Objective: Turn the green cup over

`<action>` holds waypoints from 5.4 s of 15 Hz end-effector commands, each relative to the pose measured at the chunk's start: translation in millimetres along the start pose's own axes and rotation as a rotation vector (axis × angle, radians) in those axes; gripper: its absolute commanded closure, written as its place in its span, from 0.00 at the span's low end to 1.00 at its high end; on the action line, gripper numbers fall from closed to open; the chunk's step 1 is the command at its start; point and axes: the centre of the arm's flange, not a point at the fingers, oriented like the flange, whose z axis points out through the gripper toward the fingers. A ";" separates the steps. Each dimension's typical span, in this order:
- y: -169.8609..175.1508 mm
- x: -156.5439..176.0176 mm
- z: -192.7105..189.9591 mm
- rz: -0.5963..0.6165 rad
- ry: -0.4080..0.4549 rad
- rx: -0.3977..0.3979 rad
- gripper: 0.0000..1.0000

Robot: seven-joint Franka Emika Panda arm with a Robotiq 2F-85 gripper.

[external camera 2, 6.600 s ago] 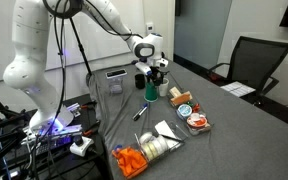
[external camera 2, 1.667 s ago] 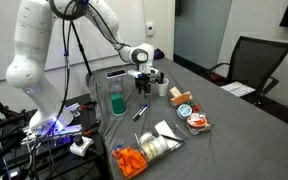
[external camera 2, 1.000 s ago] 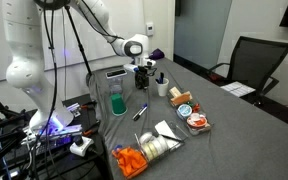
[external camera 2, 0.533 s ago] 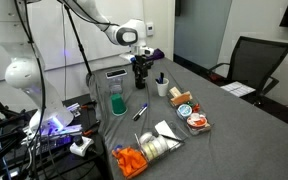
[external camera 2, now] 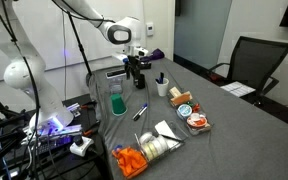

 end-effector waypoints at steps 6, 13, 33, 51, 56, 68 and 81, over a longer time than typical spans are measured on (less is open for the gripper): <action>0.0 -6.2 2.0 0.003 -0.005 0.004 0.00; -13.8 -9.1 42.6 0.035 0.040 0.088 0.00; -39.5 -48.4 127.8 0.025 -0.157 0.069 0.00; -35.6 -53.7 148.8 0.052 -0.115 0.072 0.71; -32.7 -51.2 138.6 0.065 -0.146 0.091 0.82; 11.4 19.9 68.5 0.174 -0.525 0.290 0.86; 14.3 60.4 144.8 0.255 -0.845 0.309 0.86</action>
